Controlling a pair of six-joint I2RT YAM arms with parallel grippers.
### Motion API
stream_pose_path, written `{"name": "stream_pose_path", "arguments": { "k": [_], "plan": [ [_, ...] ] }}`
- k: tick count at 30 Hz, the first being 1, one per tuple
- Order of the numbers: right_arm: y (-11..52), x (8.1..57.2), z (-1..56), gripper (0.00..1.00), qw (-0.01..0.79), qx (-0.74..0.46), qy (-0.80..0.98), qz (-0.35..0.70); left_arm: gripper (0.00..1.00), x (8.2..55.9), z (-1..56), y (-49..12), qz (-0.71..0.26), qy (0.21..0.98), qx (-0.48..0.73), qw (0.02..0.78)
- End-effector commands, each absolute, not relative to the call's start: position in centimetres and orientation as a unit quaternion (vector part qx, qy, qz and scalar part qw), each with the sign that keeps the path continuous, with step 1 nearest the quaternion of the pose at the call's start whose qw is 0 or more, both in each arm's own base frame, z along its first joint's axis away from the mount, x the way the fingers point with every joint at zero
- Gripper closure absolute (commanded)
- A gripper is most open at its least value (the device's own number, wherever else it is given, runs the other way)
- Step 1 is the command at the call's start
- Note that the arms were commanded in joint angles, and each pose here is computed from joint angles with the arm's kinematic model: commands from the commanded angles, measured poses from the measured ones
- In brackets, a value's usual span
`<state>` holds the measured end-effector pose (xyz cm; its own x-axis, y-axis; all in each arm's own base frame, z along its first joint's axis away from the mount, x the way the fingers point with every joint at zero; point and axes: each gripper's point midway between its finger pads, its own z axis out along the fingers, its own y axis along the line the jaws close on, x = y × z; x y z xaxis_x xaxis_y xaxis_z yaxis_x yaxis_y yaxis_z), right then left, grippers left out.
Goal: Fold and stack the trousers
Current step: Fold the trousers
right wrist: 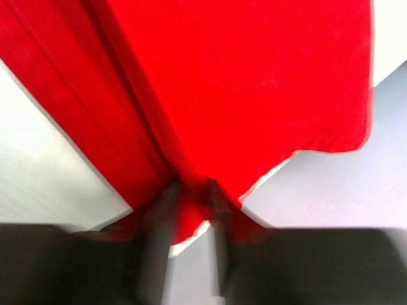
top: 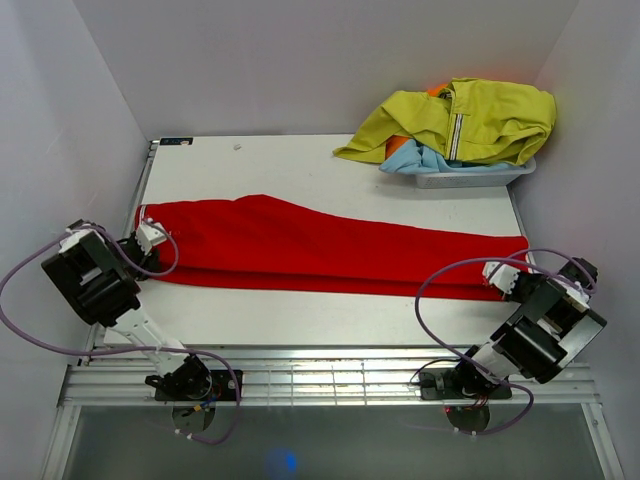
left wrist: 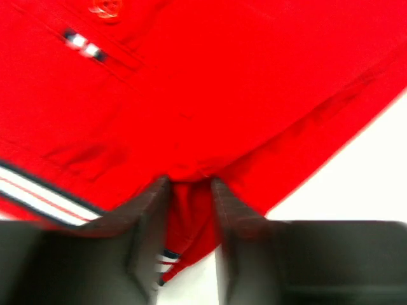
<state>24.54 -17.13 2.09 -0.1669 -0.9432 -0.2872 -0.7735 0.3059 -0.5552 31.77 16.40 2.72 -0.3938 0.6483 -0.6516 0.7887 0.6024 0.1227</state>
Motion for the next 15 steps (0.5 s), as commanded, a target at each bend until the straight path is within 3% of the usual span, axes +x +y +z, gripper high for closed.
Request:
{"name": "stream_pose_path", "arguments": {
  "k": [1, 3, 4, 6, 8, 10, 15],
  "plan": [
    [-18.6, 25.0, 4.0, 0.61, 0.194, -0.773, 0.569, -0.201, 0.42, 29.5, 4.4, 17.6, -0.078, 0.817, 0.49, 0.293],
    [-18.8, 25.8, 6.2, 0.47, 0.21, -0.768, 0.568, -0.21, 0.15, 28.8, 6.2, 17.0, -0.083, 0.809, 0.494, 0.307],
    [-18.5, 25.8, 6.7, 0.36, 0.219, -0.764, 0.573, -0.202, 0.02, 29.1, 7.8, 16.8, -0.069, 0.796, 0.507, 0.322],
    [-18.9, 26.7, 9.4, 0.32, 0.231, -0.761, 0.565, -0.219, 0.02, 28.5, 9.1, 16.1, -0.075, 0.793, 0.508, 0.328],
    [-18.9, 27.2, 12.0, 0.12, 0.244, -0.754, 0.566, -0.225, 0.02, 29.1, 11.4, 16.1, -0.062, 0.79, 0.5, 0.349],
    [-17.9, 27.2, 13.8, 0.06, 0.271, -0.745, 0.573, -0.207, 0.02, 29.6, 13.3, 16.2, -0.07, 0.805, 0.459, 0.369],
    [-15.4, 27.8, 19.0, 0.02, 0.32, -0.7, 0.617, -0.166, 0.13, 32.0, 16.1, 17.9, -0.117, 0.87, 0.276, 0.39]
  ]
}}
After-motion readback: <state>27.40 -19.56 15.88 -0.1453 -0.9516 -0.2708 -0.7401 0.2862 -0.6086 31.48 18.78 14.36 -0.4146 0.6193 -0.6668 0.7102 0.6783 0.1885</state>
